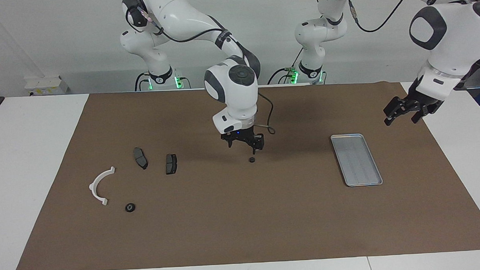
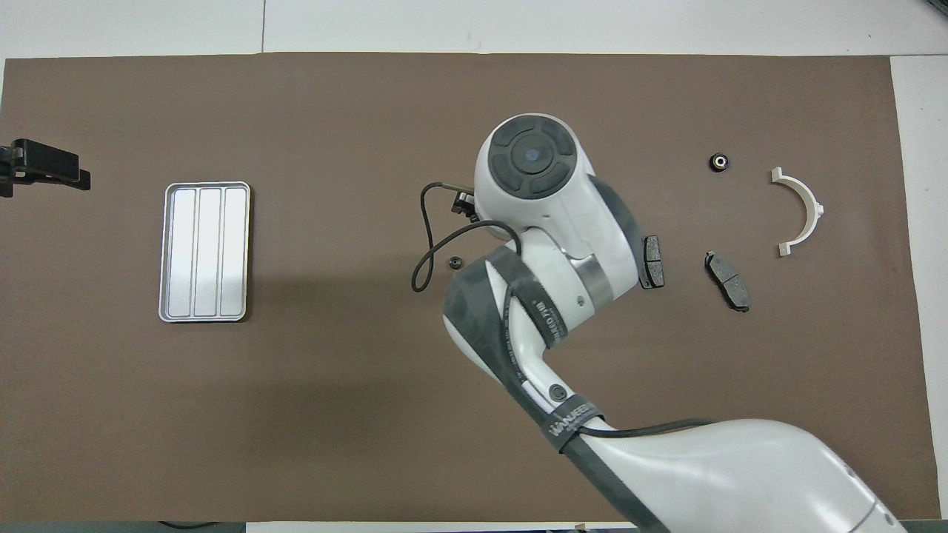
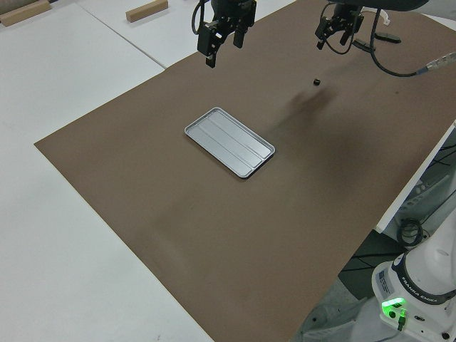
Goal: Place bearing gear from tray to pile
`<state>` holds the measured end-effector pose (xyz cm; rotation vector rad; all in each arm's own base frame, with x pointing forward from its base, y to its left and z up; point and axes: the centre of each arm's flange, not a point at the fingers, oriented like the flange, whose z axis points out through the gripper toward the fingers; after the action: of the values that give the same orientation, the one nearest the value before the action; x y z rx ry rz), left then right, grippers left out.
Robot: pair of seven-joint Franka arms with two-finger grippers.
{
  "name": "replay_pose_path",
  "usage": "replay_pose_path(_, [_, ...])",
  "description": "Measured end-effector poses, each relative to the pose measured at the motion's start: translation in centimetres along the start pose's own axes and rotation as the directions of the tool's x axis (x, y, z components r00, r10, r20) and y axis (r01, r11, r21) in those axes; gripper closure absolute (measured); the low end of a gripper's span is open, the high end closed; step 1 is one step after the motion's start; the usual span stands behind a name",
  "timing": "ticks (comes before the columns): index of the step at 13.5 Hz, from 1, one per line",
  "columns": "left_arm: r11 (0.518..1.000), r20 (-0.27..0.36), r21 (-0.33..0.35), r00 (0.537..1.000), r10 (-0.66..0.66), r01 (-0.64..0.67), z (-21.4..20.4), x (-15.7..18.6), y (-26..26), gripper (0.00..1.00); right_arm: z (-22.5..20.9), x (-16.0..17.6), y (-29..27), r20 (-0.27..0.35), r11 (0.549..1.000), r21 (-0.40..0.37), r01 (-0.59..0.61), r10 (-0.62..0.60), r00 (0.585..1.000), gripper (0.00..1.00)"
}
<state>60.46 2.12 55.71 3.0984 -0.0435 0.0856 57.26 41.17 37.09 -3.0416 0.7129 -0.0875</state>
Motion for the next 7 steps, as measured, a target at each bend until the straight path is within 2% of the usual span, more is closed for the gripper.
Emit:
replay_pose_path(3, [1.0,0.007,0.003,1.0,0.029,-0.029,-0.7,-1.7,2.0,0.0,5.3,-1.6,-1.8,-0.003,0.994,0.013,-0.108,0.108,0.994,0.0])
replay_pose_path(7, [0.999,-0.011,0.012,0.999,0.037,-0.036,-4.2,-4.0,2.7,0.0,6.7,-0.8,-1.5,-0.004,0.988,0.01,-0.151,0.151,0.989,0.01])
